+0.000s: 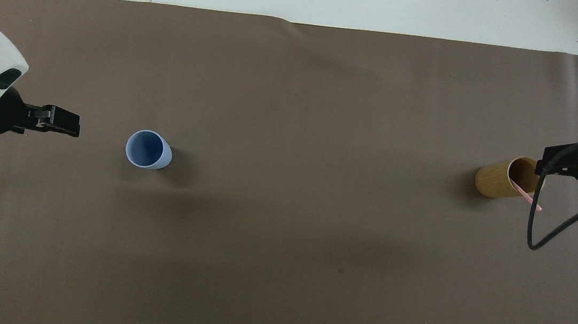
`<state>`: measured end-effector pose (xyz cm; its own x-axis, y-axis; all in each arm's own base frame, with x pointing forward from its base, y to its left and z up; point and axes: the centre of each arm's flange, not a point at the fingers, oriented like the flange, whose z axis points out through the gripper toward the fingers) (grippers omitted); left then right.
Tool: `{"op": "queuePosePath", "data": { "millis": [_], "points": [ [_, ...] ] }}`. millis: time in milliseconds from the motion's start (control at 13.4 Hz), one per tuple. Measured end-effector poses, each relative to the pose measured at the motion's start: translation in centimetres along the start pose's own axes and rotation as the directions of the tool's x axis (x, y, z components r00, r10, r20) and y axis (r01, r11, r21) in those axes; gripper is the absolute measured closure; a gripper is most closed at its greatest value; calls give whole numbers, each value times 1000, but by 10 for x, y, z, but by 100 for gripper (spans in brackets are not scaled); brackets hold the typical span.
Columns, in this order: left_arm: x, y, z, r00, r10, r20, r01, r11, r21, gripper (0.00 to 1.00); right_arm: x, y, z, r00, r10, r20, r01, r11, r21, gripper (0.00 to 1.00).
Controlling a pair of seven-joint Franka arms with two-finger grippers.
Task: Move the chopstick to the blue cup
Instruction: 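Reach the left gripper to the blue cup and grasp its rim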
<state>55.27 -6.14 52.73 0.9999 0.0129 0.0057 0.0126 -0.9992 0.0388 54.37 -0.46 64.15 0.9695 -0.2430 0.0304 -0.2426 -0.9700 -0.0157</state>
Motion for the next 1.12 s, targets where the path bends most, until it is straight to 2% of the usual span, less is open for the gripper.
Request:
{"op": "queuePosePath", "data": {
  "millis": [224,523,747,822,1046,1121],
  "points": [
    [6,28,52,998,-64,19,64,998,-2,0,5,-4,2,1000,-4,2,4,1000,-1,0],
    [-1,39,125,998,-56,42,56,998,1,0,6,-4,3,1000,-4,4,4,1000,-2,0],
    [-4,45,151,998,-45,46,45,999,0,0,6,-3,3,1000,-3,4,3,1000,-2,0],
    [-3,48,156,998,-42,45,42,999,-2,7,6,-3,3,1000,-3,4,3,1000,-2,0],
    [-2,52,163,999,-21,47,21,1000,-3,50,6,-3,3,1000,-3,4,3,1000,-2,0],
    [-2,52,163,999,-13,47,13,1000,-4,62,6,-3,3,1000,-3,4,3,1000,-2,0]
  ]
}}
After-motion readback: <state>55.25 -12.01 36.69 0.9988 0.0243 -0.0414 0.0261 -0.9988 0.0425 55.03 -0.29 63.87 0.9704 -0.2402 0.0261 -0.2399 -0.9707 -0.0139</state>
